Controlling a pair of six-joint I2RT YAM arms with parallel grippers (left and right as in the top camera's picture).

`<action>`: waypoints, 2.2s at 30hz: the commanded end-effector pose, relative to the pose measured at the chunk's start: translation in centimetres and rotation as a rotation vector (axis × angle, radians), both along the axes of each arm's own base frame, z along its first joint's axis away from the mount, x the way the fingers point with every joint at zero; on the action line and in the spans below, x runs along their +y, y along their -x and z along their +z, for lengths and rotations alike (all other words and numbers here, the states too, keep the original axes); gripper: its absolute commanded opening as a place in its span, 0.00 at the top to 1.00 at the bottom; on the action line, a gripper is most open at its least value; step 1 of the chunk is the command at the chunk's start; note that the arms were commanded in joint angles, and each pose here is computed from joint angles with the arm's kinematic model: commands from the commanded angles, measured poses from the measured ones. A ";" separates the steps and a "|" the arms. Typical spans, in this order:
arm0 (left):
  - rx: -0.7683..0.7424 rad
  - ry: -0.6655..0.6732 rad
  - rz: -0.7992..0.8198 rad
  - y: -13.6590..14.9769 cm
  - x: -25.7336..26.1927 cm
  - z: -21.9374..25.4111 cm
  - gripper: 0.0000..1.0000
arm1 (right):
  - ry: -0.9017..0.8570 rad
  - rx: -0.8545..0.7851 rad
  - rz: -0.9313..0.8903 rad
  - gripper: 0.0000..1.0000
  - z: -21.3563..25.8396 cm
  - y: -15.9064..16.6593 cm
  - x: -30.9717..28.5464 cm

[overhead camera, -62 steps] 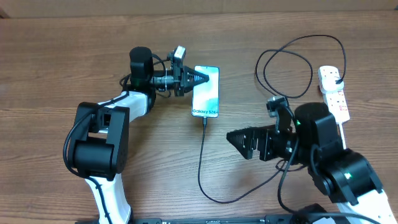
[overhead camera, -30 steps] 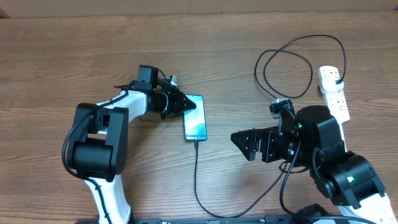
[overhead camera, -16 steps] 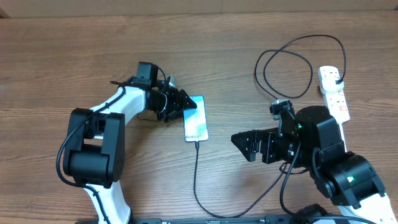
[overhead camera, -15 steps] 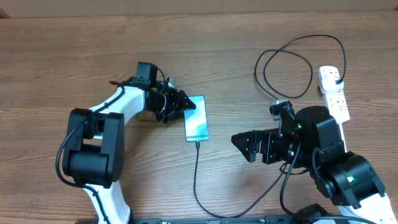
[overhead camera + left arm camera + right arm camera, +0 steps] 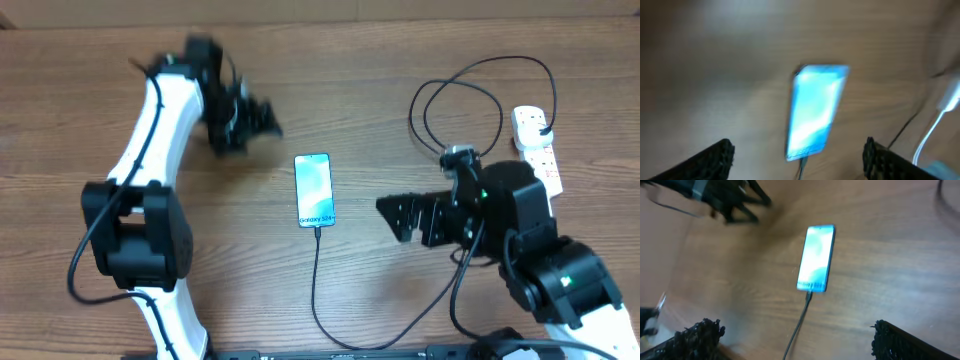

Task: Plug charger to phone and switch on socket
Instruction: 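Release the phone and raise the left gripper away, then move the right gripper to the power strip's orange switch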

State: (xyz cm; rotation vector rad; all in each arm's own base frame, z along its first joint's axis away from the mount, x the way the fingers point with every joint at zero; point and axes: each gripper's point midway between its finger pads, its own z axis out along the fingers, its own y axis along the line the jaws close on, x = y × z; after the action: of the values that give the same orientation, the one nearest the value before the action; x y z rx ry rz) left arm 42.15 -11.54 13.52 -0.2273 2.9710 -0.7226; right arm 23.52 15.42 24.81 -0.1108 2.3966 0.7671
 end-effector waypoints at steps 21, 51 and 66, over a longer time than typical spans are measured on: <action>-0.629 -0.079 -0.502 9.6 -5.8 23.0 0.01 | 0.104 0.063 -0.769 0.00 -0.4 -11.4 -24.2; -0.603 -0.099 -0.500 9.4 -5.6 22.3 0.00 | 0.058 0.163 -0.972 0.96 -14.0 -18.6 -36.9; -0.603 -0.098 -0.502 9.5 -5.6 22.3 0.00 | 0.044 0.260 -0.966 0.96 -19.5 -18.9 -37.0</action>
State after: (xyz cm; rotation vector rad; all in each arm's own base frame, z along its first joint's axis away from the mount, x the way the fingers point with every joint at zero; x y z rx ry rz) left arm 32.48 -16.96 35.85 0.6138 2.4753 -0.5601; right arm 41.84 -21.44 6.04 1.0951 2.2825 0.2481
